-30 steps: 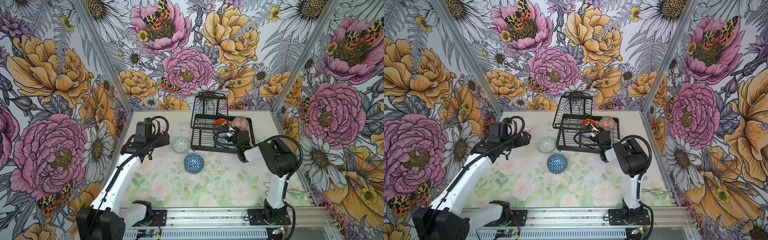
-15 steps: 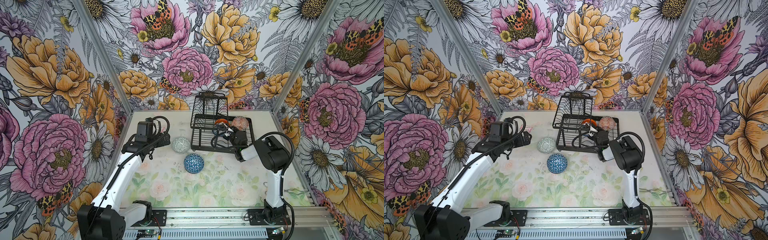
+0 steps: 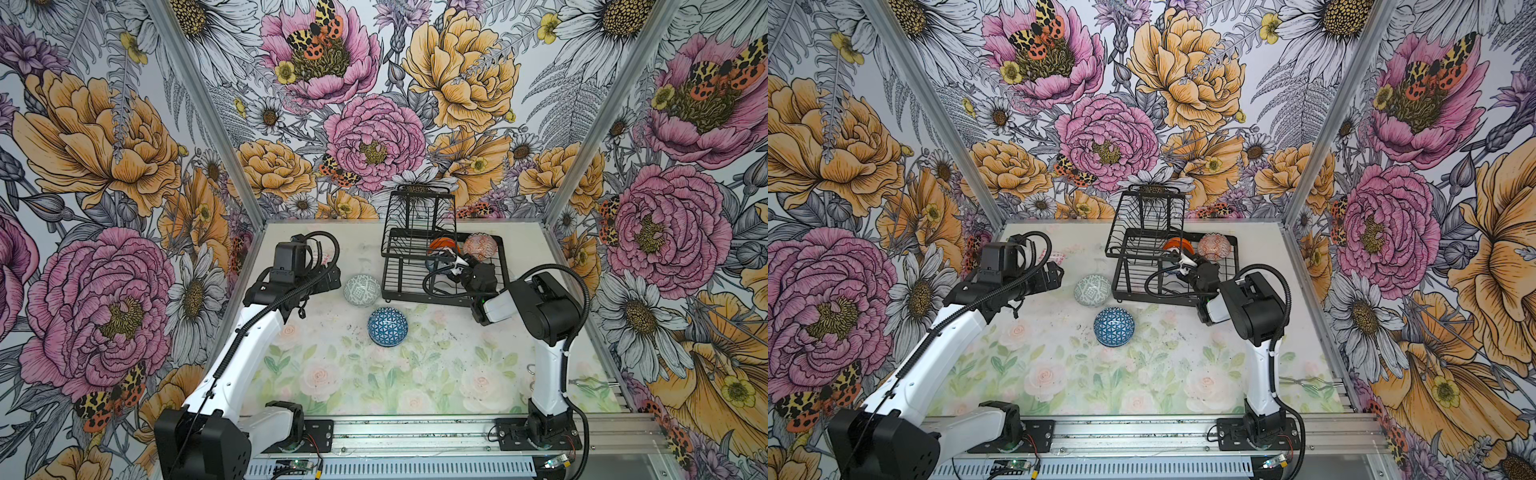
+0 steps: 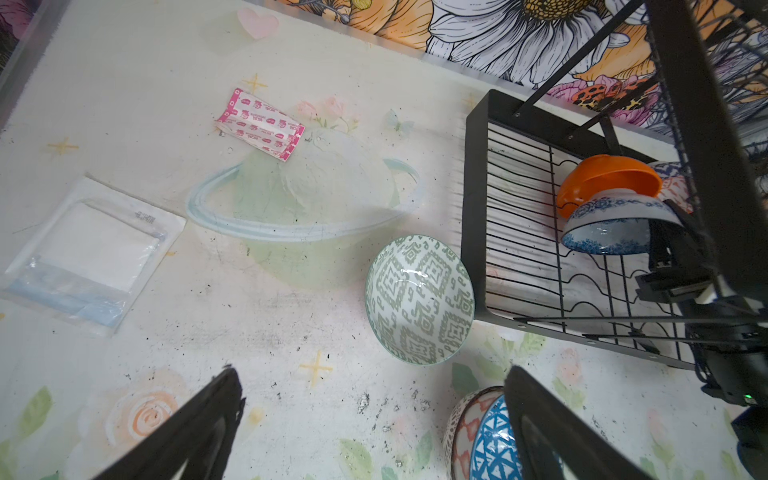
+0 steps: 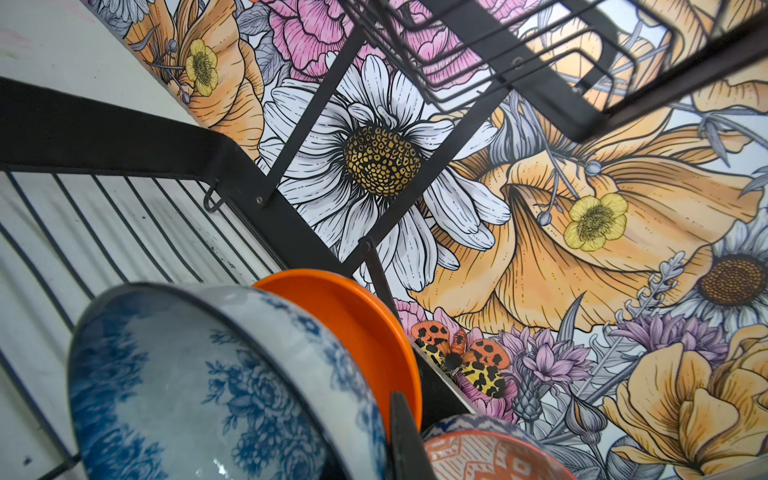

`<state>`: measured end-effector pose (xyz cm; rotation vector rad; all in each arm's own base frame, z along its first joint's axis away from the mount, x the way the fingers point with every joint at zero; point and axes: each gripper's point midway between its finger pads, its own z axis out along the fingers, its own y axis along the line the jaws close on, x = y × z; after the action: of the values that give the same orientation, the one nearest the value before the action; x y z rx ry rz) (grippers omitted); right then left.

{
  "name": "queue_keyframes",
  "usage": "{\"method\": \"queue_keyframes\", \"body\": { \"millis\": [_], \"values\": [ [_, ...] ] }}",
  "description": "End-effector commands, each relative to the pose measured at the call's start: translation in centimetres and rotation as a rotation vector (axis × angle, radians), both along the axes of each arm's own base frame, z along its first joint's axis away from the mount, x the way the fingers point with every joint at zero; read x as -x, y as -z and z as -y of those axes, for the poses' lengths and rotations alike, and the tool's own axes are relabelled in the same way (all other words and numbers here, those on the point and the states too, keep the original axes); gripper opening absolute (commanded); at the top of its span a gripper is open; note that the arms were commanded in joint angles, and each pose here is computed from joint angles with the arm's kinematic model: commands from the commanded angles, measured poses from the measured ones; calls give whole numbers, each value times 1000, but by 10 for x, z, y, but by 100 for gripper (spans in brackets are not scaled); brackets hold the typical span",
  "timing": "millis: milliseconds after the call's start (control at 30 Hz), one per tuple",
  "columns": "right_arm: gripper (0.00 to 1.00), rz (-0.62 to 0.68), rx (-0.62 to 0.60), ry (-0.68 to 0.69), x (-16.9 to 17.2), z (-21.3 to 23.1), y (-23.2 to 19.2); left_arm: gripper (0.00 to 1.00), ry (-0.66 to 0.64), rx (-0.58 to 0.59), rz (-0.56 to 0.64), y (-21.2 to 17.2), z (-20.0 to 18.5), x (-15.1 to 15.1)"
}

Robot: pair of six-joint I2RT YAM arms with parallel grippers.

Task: Load the bowls into the dish rack
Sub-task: 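Lower the blue floral bowl into the rack next to the orange bowl, then open the right gripper and withdraw it from the rack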

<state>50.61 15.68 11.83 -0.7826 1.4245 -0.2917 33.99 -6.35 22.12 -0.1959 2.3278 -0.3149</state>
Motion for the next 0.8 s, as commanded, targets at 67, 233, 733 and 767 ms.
{"method": "queue_keyframes", "body": {
  "millis": [67,233,733,767],
  "values": [
    [0,-17,-45,-17,10,-1,-4,99,21,23,52,-18,7,-5],
    [0,-60,-74,-14,11,-1,-2,99,23,23,54,-19,7,-5],
    [37,-60,-79,2,16,0,-16,99,28,30,66,-22,7,0],
    [39,-55,-76,2,17,0,-19,99,28,27,68,-23,7,0]
  ]
}}
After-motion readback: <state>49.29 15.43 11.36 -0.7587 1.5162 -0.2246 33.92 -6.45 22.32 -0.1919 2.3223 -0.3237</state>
